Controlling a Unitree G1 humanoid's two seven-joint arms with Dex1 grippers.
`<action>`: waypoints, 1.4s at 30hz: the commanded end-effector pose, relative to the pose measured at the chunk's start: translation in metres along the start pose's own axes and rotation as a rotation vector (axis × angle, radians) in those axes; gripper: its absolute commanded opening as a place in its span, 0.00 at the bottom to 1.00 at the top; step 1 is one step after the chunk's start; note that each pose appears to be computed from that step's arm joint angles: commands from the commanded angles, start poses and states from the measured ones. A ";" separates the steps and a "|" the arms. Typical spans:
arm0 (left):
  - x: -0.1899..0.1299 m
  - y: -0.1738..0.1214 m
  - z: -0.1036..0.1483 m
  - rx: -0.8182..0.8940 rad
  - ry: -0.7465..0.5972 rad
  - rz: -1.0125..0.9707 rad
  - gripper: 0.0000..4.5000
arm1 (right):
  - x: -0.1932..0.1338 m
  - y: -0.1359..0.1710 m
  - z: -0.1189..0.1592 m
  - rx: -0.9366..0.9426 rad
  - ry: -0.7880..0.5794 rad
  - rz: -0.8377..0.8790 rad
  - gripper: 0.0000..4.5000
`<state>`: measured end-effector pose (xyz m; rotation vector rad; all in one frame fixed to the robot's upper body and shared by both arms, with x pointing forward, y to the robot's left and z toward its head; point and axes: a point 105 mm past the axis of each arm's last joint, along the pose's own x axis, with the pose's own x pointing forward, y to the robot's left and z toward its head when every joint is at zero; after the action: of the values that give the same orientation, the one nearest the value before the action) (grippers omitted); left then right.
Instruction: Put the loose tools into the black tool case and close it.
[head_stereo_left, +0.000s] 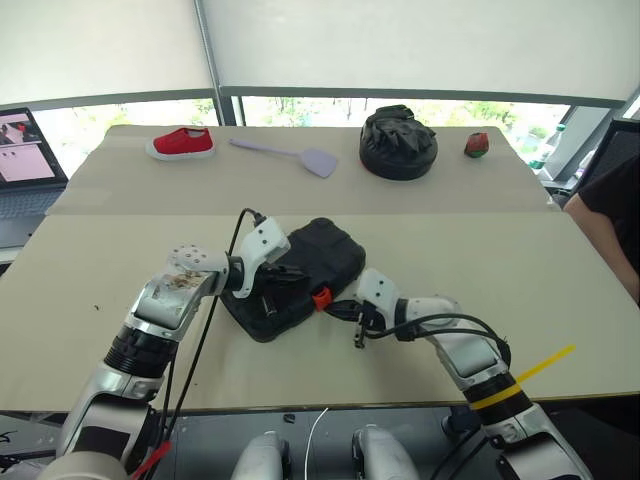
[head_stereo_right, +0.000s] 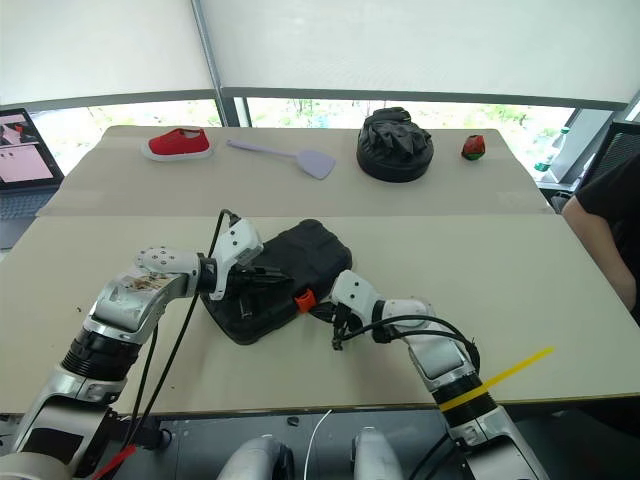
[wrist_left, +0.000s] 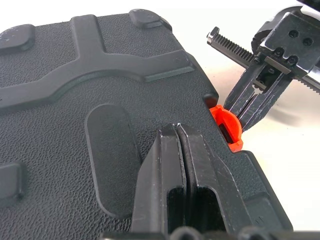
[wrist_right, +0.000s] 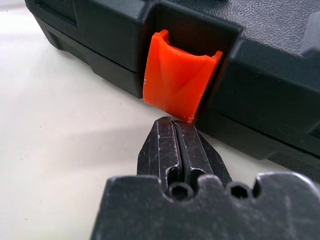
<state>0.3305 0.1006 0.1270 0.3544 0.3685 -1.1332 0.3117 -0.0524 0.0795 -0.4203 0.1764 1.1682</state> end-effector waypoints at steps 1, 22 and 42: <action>0.007 -0.010 -0.053 -0.144 0.173 -0.026 0.02 | -0.007 -0.005 0.040 -0.072 -0.089 -0.005 0.00; -0.008 -0.010 -0.034 -0.133 0.002 -0.015 0.08 | -0.016 -0.005 0.047 -0.019 -0.150 0.048 0.00; -0.173 -0.007 -0.121 0.066 0.019 0.611 1.00 | -0.129 -0.055 -0.031 -0.293 -0.062 -0.146 0.98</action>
<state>0.2413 0.2923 0.0812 0.4118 0.3067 -0.5852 0.3142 -0.1959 0.1009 -0.5525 -0.0035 1.0451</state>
